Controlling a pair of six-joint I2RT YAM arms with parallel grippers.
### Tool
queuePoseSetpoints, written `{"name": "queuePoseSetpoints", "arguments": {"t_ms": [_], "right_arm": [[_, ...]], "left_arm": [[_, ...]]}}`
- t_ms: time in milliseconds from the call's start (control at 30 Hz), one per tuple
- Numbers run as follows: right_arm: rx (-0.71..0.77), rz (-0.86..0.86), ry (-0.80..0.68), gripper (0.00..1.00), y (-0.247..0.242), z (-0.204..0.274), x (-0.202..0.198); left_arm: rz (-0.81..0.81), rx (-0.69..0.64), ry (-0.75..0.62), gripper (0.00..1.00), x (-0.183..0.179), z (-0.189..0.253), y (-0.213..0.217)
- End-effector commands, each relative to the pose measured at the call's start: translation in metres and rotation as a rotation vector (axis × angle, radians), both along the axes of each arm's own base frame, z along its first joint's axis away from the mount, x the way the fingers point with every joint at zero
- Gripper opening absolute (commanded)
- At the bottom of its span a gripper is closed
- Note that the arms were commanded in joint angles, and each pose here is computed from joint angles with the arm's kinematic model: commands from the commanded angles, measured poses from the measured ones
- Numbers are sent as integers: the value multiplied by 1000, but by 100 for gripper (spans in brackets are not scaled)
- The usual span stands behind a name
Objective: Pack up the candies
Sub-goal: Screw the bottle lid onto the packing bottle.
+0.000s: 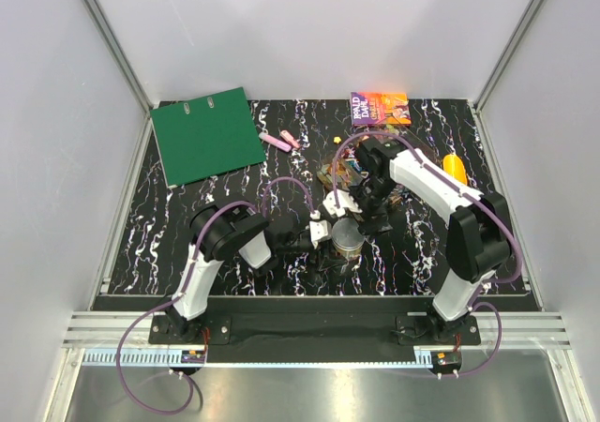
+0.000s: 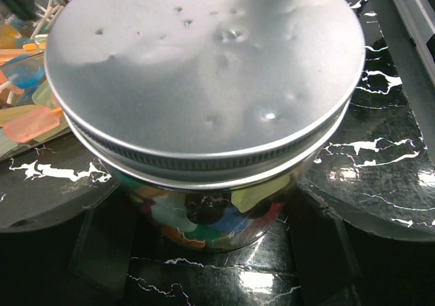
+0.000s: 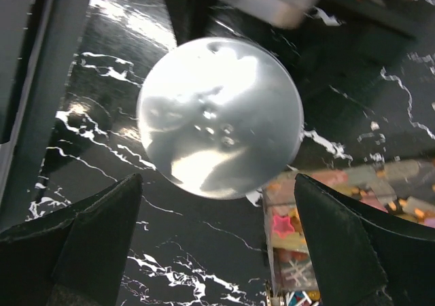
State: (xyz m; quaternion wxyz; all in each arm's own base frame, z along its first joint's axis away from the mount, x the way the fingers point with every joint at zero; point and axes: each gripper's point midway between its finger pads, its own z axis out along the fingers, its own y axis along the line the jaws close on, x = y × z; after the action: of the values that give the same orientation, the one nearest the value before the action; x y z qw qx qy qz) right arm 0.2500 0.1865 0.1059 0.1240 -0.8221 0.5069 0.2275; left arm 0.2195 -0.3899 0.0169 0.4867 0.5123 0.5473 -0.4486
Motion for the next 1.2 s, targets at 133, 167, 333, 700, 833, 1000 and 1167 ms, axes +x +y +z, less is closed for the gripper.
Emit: {"name": "queuePoseSetpoints", "arguments": {"t_ms": [133, 167, 333, 700, 833, 1000, 1167], "right_arm": [[12, 97, 48, 100, 7, 8, -28], [5, 89, 54, 100, 5, 7, -30], [-36, 69, 59, 100, -7, 4, -40], [-79, -19, 102, 100, -29, 7, -82], [-76, -39, 125, 100, -29, 8, -100], [-63, -35, 152, 100, -21, 11, -120], [-89, -56, 171, 100, -20, 8, -128]], "left_arm": [[42, -6, -69, 27, 16, -4, 3], [46, -6, -61, 26, 16, -4, 3], [49, 1, -45, 21, 16, -6, 3], [69, 26, -33, 0, 21, -13, 3], [74, 31, -38, 0, 23, -14, 3], [85, 36, -39, 0, 25, -15, 3], [91, 37, -42, 0, 26, -15, 4]]}}
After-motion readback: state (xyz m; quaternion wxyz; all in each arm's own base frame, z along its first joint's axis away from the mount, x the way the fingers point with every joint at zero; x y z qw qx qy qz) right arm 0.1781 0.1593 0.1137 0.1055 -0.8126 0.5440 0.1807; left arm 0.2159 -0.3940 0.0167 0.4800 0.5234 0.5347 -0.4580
